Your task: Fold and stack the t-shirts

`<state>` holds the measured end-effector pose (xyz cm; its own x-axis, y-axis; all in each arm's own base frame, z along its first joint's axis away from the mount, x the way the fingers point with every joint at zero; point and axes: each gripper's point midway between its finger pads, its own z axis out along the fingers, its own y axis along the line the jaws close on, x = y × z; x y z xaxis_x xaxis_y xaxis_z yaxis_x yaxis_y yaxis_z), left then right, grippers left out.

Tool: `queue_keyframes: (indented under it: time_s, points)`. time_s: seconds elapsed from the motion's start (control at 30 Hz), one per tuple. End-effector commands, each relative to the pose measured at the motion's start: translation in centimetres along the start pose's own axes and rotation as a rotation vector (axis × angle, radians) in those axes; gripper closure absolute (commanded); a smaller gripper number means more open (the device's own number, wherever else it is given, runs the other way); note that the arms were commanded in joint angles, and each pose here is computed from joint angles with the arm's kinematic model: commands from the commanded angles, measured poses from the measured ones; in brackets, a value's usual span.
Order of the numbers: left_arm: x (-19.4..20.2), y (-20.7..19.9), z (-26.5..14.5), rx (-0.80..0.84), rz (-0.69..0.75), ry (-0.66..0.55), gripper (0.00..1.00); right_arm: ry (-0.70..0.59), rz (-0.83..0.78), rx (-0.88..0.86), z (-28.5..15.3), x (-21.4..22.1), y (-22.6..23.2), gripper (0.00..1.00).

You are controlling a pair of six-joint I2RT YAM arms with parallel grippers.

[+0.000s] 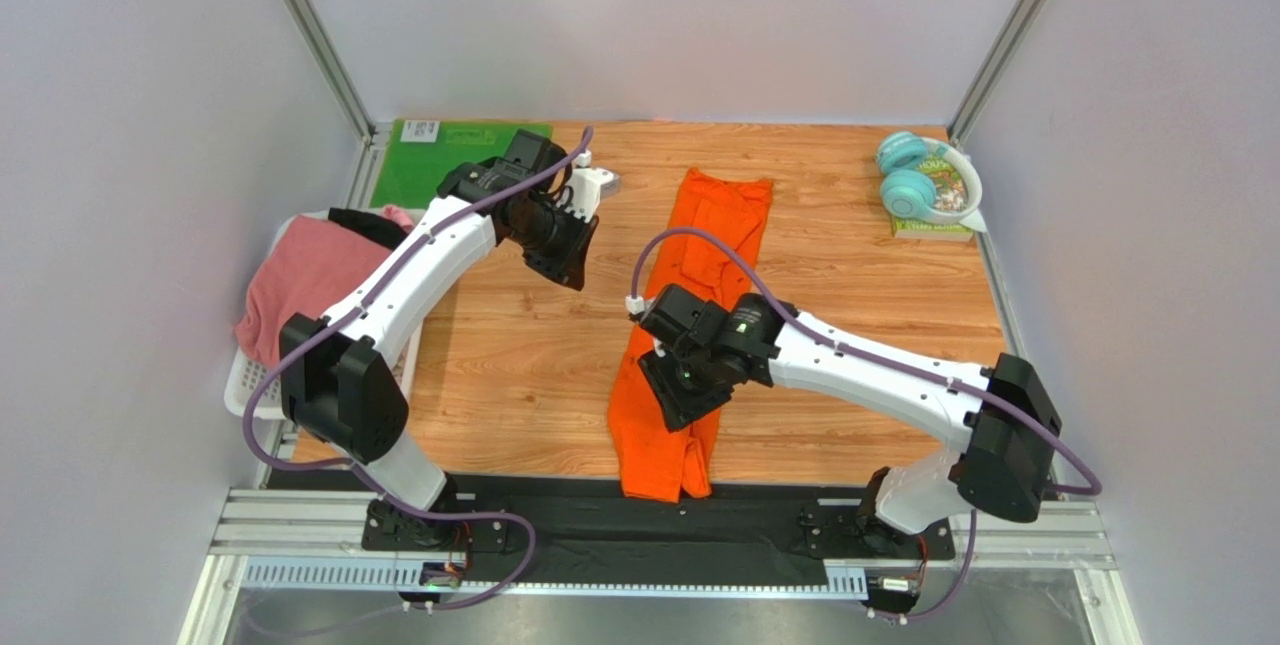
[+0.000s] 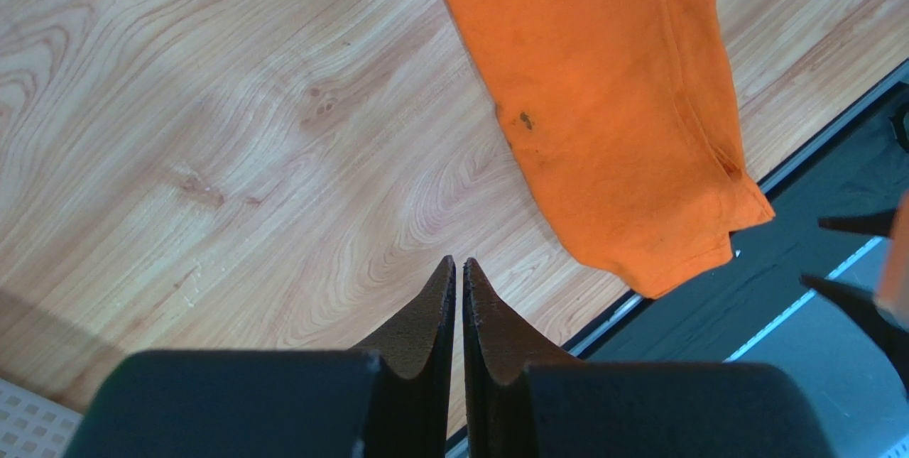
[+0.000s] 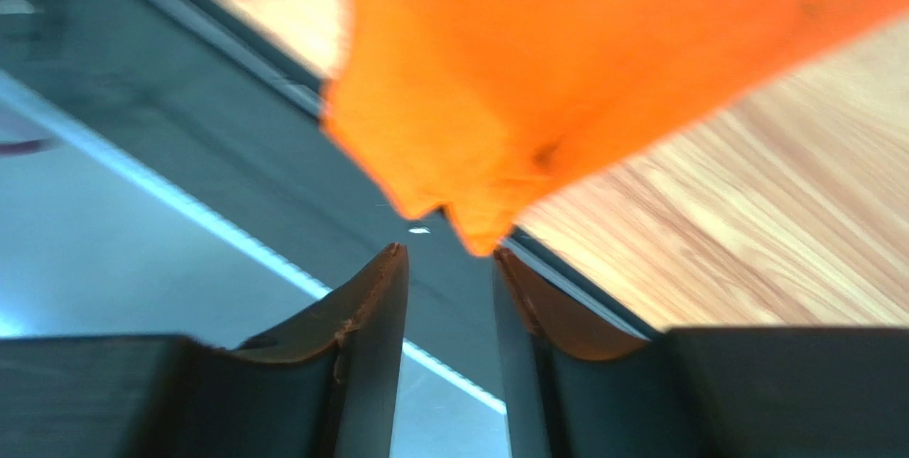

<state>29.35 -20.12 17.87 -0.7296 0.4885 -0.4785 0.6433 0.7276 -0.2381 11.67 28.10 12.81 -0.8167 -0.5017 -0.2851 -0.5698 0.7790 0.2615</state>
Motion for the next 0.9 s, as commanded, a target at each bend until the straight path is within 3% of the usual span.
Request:
queue_keyframes:
  time_s: [0.0,0.17,0.4,0.47,0.5,0.57,0.63,0.87]
  points:
    - [-0.1,-1.1,-0.9,0.038,0.017,-0.021,0.89,0.06,0.074,0.257,2.1,2.0,-5.6,0.65]
    - [3.1,-3.9,1.6,0.123,0.037,0.09,0.87,-0.043,0.348,0.219,3.0,-1.4,-10.2,0.72]
    - [5.7,-10.1,4.0,0.241,0.209,0.165,0.87,-0.193,0.608,-0.037,3.2,-12.3,-16.0,0.8]
    - [6.1,-11.7,4.8,0.262,0.268,0.183,0.87,-0.138,0.646,-0.151,4.9,-14.0,-16.3,0.8]
    - [6.0,-12.1,5.3,0.268,0.282,0.181,0.87,-0.181,0.655,-0.187,4.2,-16.7,-17.1,0.81]
    - [6.5,-12.5,7.0,0.27,0.301,0.225,0.87,-0.125,0.693,-0.25,6.2,-17.8,-17.8,0.82]
    - [6.2,-12.7,8.2,0.276,0.311,0.239,0.87,-0.149,0.718,-0.313,5.8,-20.2,-18.4,0.82]
    - [7.5,-10.6,16.0,0.24,0.289,0.371,0.88,-0.097,0.855,-0.306,9.1,-20.5,-22.1,0.86]
